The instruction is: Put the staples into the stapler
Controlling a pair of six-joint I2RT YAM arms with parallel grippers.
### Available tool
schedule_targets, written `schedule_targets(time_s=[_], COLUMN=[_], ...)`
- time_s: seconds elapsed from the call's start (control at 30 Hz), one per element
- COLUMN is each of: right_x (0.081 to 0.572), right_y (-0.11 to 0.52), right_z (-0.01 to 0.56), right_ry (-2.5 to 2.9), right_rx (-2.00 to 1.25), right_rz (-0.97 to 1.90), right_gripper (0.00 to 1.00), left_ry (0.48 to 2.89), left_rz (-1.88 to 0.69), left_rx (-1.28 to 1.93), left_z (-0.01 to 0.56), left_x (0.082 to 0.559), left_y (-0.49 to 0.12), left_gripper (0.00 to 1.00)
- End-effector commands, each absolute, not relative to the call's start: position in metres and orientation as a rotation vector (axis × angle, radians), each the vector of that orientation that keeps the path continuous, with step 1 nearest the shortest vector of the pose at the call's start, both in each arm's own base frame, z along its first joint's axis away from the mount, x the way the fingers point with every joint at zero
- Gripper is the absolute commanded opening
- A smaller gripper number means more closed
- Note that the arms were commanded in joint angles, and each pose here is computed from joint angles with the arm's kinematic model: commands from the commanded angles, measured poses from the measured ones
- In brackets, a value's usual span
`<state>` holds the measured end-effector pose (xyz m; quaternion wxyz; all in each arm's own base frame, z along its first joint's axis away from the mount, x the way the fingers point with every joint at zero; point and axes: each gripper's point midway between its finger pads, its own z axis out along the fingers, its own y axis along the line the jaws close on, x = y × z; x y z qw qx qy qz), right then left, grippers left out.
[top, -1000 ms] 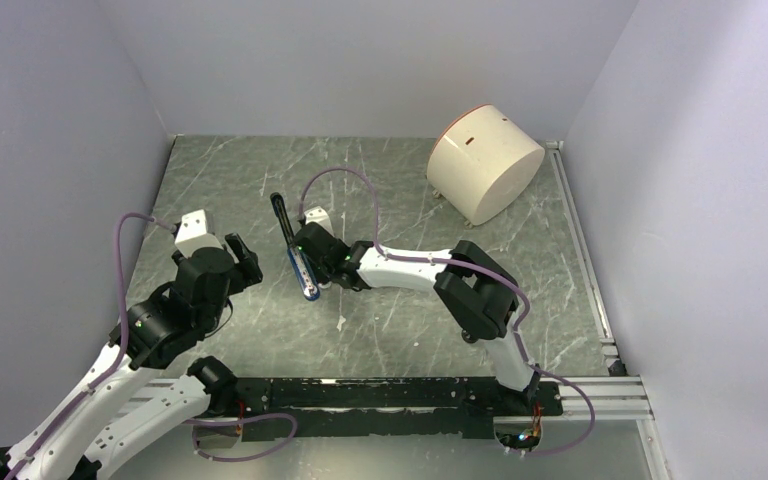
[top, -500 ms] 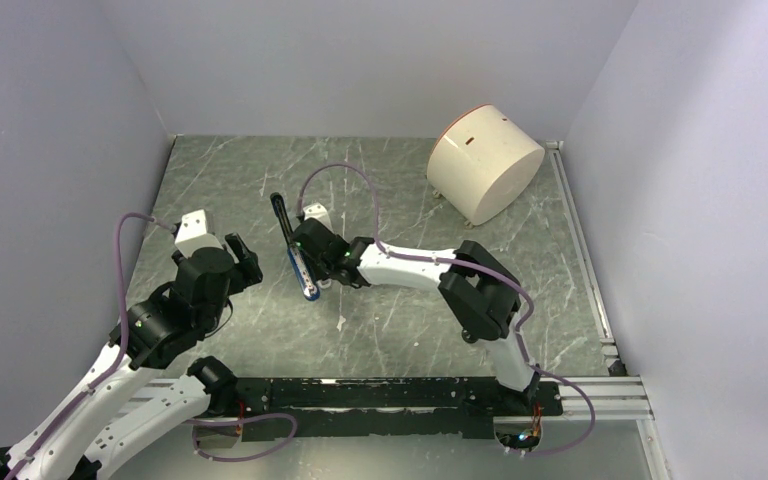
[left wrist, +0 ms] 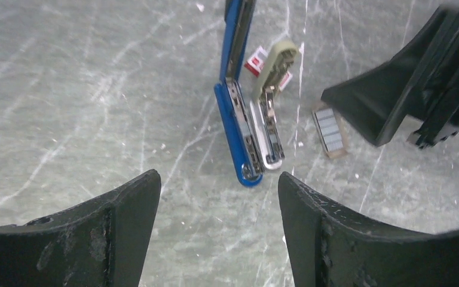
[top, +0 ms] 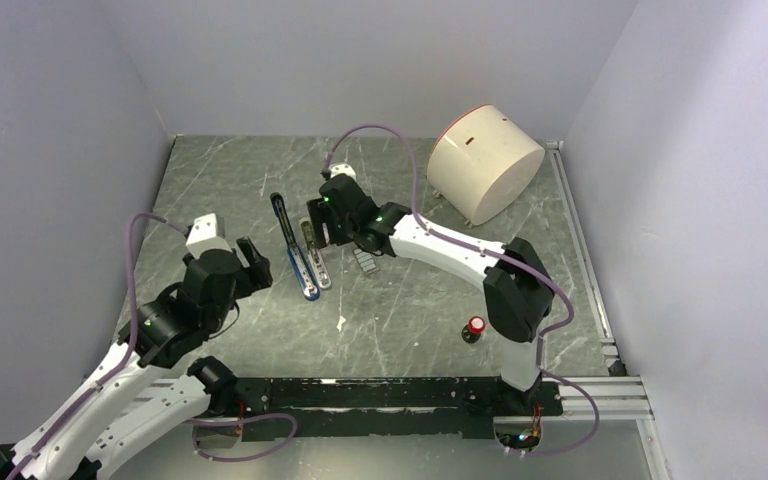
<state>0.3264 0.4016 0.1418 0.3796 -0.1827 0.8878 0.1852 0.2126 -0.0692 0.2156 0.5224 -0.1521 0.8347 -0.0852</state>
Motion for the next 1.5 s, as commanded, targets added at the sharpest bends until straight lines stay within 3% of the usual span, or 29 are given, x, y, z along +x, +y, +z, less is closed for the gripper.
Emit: schedule_targets(time_s=[0.0, 0.2, 0.33, 0.47, 0.57, 0.77, 1.47], right_x=[0.321, 0.325, 0.334, 0.345, 0.355, 0.371, 0.382], right_y=[0.386, 0.400, 0.418, 0.431, 0.440, 0.446, 0.457], right_z=[0.140, 0.132, 0.141, 0.140, 0.136, 0.118, 0.099], right_ry=[2.295, 2.299, 2.261, 2.241, 2.236, 2.247, 2.207], right_rx=[-0.514, -0.588, -0.601, -0.610, -0.618, -0.617, -0.626], right_rz=[0.449, 0.466, 0.510, 0.496, 0.450, 0.359, 0.348], right_gripper=[0.74, 0.74, 0.75, 0.75, 0.76, 0.75, 0.44], left_ry=[2.056, 2.101, 2.106, 2.082, 2.078, 2.100, 2.144], left_rz=[-0.350, -0.448, -0.479, -0.473, -0.463, -0.501, -0.549], left_rx=[-0.342, -0.351, -0.375, -0.411, -0.420, -0.381, -0.348], left_z=[0.199, 0.183, 0.179, 0.184, 0.186, 0.186, 0.175], left_x=[0.213, 0.212, 0.211, 0.211, 0.210, 0.209, 0.207], left_y=[-0.097, -0.116, -0.120, -0.115, -0.112, -0.121, -0.134], left_gripper=[0.78, 0.81, 0.69, 0.68, 0.70, 0.85, 0.95])
